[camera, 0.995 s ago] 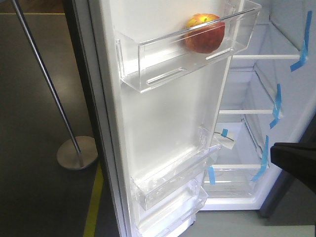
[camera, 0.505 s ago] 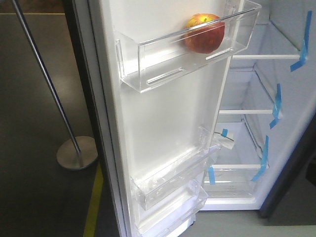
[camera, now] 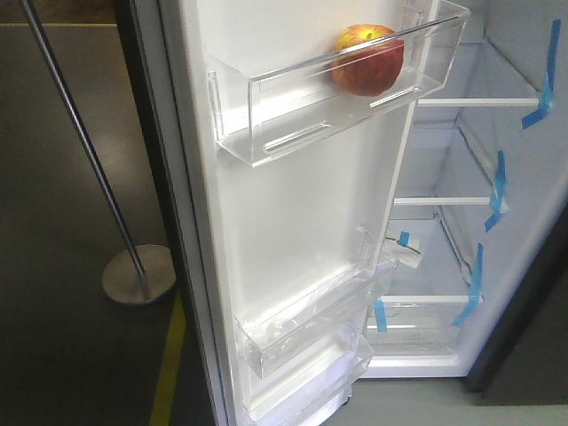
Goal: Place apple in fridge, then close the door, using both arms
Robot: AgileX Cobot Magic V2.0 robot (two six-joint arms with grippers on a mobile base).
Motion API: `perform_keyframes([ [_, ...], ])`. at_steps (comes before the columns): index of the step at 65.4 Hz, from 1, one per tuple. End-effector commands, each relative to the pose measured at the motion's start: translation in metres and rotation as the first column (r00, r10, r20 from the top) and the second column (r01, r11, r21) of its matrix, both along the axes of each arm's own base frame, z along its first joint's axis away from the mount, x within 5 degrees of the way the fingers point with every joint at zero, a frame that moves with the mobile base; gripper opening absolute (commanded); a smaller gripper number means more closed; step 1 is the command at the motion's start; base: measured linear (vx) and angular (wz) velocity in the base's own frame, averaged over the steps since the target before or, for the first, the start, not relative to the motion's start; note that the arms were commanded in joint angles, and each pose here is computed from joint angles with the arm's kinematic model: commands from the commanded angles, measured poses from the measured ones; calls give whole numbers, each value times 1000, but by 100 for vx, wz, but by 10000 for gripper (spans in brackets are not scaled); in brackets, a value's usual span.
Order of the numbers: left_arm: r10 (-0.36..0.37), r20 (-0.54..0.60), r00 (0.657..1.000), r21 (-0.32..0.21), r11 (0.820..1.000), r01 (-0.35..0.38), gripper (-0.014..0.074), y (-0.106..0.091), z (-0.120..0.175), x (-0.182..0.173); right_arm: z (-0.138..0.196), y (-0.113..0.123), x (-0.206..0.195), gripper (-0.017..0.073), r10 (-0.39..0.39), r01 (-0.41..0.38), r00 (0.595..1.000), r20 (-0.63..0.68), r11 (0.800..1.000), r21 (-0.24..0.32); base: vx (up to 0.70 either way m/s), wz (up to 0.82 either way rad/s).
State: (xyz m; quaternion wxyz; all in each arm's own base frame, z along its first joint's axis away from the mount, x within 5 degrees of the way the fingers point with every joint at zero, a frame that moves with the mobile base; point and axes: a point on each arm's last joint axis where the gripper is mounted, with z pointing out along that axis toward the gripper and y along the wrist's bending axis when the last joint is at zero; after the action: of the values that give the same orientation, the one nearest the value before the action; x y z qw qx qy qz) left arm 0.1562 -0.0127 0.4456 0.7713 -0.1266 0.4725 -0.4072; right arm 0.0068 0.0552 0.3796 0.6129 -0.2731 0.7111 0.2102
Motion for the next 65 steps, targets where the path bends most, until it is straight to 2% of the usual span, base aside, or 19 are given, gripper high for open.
perform_keyframes([
  [1,-80,61,995,-52,995,83,-7,-2,23,29,12,0,1,-4,-12,9,999,43,998,55,0,0],
  [7,-135,12,991,-116,984,135,-3,-2,28,63,12,0,1,-4,-11,9,999,43,998,56,0,0],
  [19,-268,-95,959,-128,958,255,60,-9,25,121,12,0,1,-4,-16,13,999,46,998,53,0,0],
  [24,-336,-127,933,-161,935,315,130,-12,24,143,12,0,1,-4,-16,13,999,46,998,54,0,0],
  [34,-425,-173,888,-242,893,380,328,-15,21,182,13,-1,1,-3,-18,16,999,49,998,55,0,0],
  [37,-456,-177,872,-278,873,400,382,-15,19,192,13,-1,1,-3,-18,16,999,49,998,55,0,0],
  [42,-507,-166,846,-305,842,445,447,-17,16,208,13,-1,1,-3,-18,16,999,49,998,55,0,0],
  [46,-547,-139,826,-291,819,494,484,-20,15,218,13,-1,1,-3,-18,16,999,49,998,55,0,0],
  [53,-623,-92,777,-258,769,585,502,-32,14,229,13,-1,1,-3,-18,15,999,48,998,57,0,0],
  [65,-688,-83,721,-246,716,654,502,-65,14,236,13,0,1,-3,-15,12,999,46,998,64,0,0],
])
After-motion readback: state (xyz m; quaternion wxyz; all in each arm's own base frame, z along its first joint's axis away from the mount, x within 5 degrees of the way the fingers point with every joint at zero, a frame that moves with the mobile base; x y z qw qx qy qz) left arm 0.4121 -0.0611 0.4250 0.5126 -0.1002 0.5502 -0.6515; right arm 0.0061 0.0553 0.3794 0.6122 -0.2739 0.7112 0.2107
